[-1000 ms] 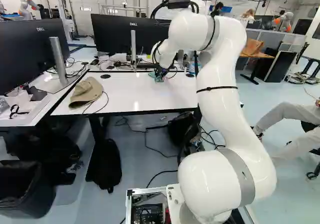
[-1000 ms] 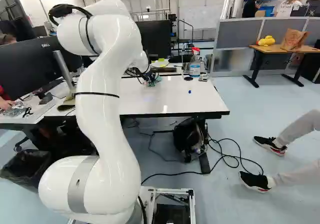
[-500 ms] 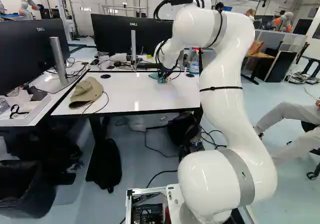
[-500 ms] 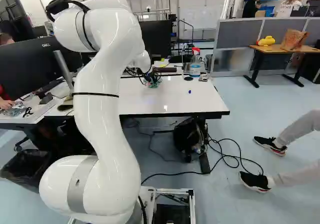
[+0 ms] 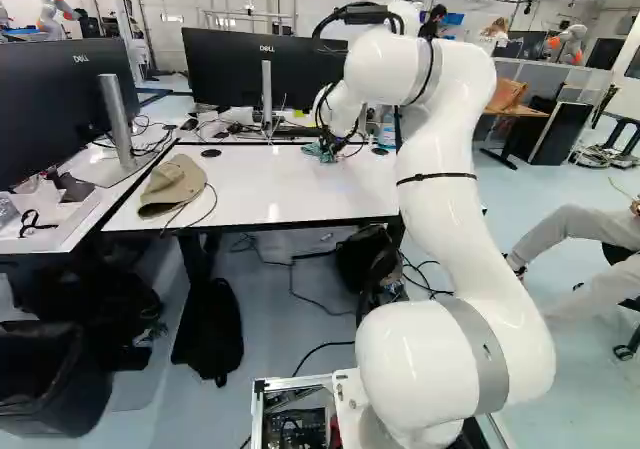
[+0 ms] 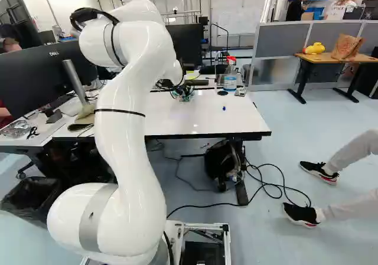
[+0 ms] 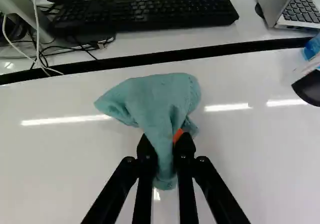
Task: Clean the table with the green towel
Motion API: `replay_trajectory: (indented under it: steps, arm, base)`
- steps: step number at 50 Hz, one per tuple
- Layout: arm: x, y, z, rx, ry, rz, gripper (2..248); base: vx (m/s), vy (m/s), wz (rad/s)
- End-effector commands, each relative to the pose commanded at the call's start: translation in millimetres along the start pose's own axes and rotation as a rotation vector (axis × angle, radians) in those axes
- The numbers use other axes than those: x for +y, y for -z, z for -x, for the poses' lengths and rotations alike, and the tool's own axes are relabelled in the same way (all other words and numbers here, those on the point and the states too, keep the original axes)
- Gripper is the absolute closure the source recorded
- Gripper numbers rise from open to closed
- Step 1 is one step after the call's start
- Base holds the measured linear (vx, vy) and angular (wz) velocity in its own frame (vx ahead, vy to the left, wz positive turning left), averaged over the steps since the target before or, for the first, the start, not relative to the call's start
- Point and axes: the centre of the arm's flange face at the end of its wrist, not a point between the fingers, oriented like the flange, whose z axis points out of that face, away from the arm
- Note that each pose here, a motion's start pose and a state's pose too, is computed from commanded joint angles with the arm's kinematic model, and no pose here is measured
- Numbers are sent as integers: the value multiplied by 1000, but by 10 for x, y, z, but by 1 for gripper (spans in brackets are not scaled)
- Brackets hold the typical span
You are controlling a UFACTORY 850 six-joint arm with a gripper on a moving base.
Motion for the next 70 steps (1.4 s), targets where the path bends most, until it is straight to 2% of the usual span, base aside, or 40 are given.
replay_trajectory:
  steps: [9,20,35,52,70]
  arm:
    - [-124,-77,-53,10,12,-12,200]
    - [-307,-63,-28,7,30,-28,200]
    - [-312,-27,-48,12,30,-29,200]
    - [-520,276,-46,20,52,-49,200]
    - [-669,676,60,17,71,-66,200]
  base:
    - [0,0,0]
    - [0,0,0]
    - [0,0,0]
    - [0,0,0]
    - [0,0,0]
